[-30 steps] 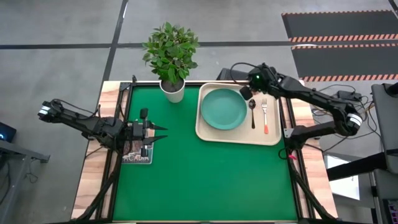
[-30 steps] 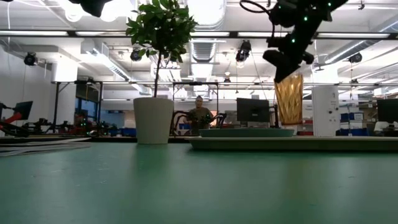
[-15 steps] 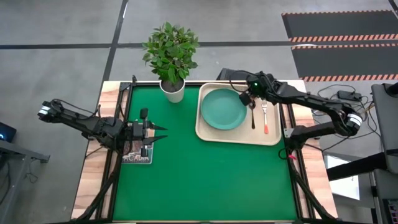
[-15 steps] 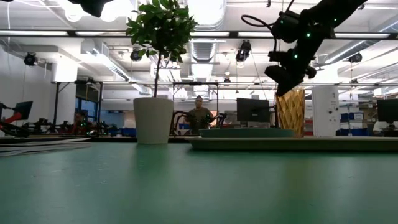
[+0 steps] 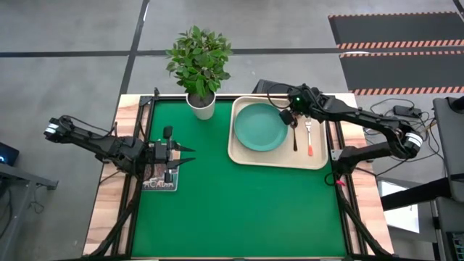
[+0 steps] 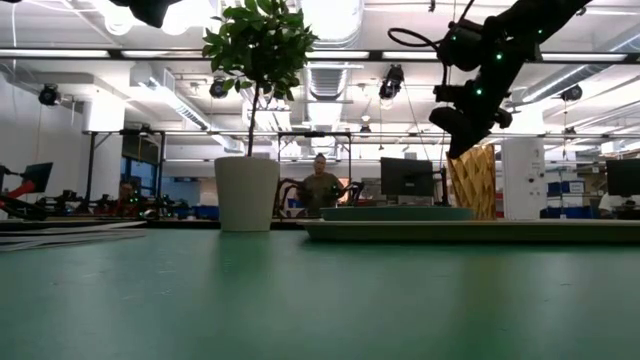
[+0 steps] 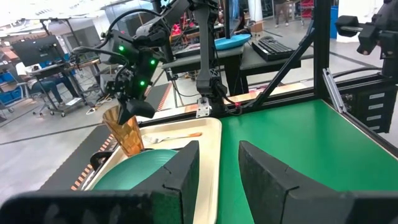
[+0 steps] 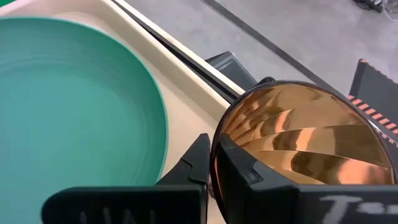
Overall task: Pick and place plate/cup/fork/spoon on tray
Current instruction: Put the brown cup on top of the green plate on the white tray
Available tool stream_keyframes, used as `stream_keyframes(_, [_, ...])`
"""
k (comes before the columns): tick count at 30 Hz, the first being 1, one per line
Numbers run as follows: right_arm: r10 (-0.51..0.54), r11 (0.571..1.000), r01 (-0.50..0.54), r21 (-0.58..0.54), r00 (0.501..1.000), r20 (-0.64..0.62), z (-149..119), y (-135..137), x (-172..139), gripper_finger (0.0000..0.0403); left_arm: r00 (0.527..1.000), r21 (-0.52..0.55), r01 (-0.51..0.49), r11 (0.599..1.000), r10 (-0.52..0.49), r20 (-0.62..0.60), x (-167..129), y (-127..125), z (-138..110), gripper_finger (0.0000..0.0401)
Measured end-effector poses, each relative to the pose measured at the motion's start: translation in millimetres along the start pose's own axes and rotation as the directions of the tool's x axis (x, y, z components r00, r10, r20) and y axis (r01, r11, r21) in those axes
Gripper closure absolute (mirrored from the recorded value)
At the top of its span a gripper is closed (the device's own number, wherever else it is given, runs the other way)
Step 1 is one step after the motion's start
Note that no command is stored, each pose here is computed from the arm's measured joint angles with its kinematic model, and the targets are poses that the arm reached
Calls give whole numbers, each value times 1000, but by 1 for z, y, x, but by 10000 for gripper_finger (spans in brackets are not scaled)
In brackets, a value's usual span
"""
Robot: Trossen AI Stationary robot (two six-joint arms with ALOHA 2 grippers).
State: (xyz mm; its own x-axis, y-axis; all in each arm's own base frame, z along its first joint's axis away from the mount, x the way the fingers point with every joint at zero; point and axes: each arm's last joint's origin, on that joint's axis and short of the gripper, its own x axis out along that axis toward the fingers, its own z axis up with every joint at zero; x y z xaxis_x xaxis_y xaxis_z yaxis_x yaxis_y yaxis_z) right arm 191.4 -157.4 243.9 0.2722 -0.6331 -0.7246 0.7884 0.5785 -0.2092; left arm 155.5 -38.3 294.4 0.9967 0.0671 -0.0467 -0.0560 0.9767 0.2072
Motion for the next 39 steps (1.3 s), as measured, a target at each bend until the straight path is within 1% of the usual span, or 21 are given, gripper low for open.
stream_keyframes(4, [-20,1000,20,13,1000,1,0,0,0,389,1000,0,0,1000,0,0,0,0,0,306])
stream_keyframes(8, [-19,1000,19,24,1000,-1,0,0,0,374,1000,0,0,1000,0,1,0,0,0,306])
stream_keyframes(15, [-23,999,23,35,1000,-5,-1,0,1,320,1000,-2,-1,1000,1,4,0,0,0,306])
stream_keyframes(18, [-45,998,45,46,999,-5,0,-2,-1,297,1000,-1,-1,1000,1,3,0,0,0,306])
stream_keyframes(25, [-44,997,42,63,998,34,17,-6,-15,261,1000,-1,-1,1000,1,3,0,0,0,306])
stream_keyframes(28, [-43,996,40,77,998,41,26,-8,-24,255,1000,-1,-1,1000,1,3,0,0,0,306])
stream_keyframes(32, [-23,988,21,152,1000,15,35,-11,-37,253,1000,-1,0,1000,0,2,0,0,0,306])
stream_keyframes(35, [43,975,-36,217,999,-28,36,-11,-45,259,1000,-1,-1,1000,1,3,0,0,0,306])
stream_keyframes(39, [146,960,-114,257,983,-110,30,-9,-47,281,1000,0,0,1000,0,1,0,0,0,306])
